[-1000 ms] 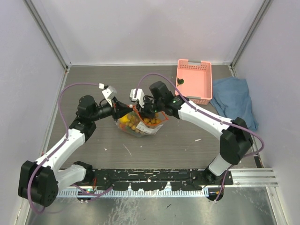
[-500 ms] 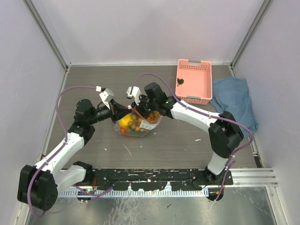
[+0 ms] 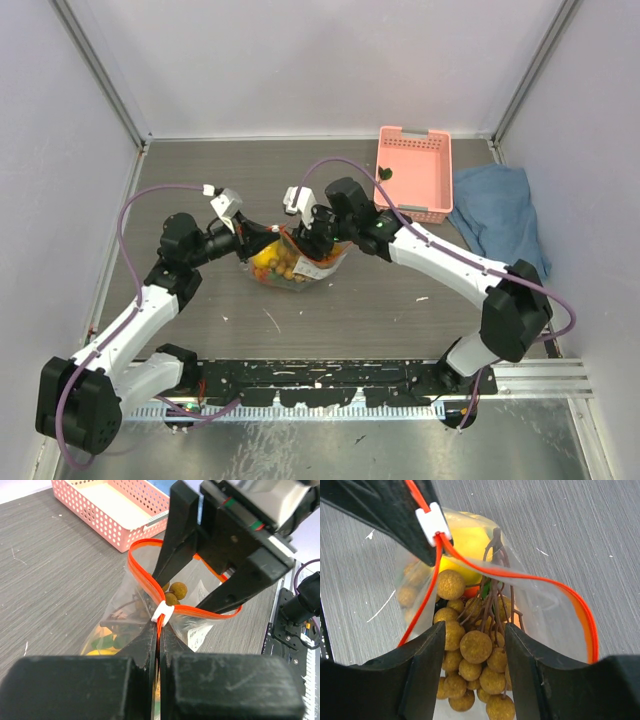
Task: Place the food in the zip-top bag and seal the zipper
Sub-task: Zip the zipper food storage bag at the center of the board.
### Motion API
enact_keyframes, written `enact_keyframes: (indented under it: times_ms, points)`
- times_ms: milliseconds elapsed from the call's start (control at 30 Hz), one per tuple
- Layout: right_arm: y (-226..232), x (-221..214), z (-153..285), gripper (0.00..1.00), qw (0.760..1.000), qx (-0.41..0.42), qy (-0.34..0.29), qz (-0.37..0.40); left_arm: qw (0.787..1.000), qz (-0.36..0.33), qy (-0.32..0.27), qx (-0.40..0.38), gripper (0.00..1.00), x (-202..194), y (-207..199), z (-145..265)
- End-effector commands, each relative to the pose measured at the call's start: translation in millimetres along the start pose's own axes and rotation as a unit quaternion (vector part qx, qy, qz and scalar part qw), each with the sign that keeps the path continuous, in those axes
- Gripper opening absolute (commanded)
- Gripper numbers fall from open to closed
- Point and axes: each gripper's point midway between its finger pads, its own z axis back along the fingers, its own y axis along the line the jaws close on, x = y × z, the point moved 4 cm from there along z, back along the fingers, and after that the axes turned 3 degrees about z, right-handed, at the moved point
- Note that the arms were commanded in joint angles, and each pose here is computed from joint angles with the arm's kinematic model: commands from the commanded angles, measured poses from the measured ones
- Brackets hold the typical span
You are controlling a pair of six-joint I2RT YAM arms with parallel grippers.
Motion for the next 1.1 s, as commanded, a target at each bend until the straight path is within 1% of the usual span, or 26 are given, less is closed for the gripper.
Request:
enact_keyframes:
  times_ms: [0, 100, 367, 600, 900, 1067]
  points:
    - [4, 18, 22, 0.56, 1.0, -0.003, -0.017, 0.023, 0.998, -0.037, -0.041, 0.002, 0.0, 30, -4, 0]
    - [8, 30, 32, 0.58, 0.999, 0.005, -0.032, 0.036, 0.999, -0.037, -0.038, 0.003, 0.0, 30, -4, 0]
    - [10, 68, 56, 0.61, 0.991, 0.006, -0.078, 0.105, 0.998, -0.041, -0.037, -0.005, 0.0, 33, -9, 2]
    - [11, 100, 57, 0.6, 0.977, 0.024, -0.124, 0.172, 0.998, -0.044, -0.034, -0.018, 0.0, 35, -15, 3]
    - [9, 109, 43, 0.54, 0.96, 0.062, -0.127, 0.242, 0.997, -0.053, -0.029, -0.044, 0.0, 38, -25, 7]
    - [14, 104, 33, 0.46, 0.952, 0.105, -0.117, 0.263, 0.997, -0.055, -0.025, -0.057, 0.0, 37, -28, 7]
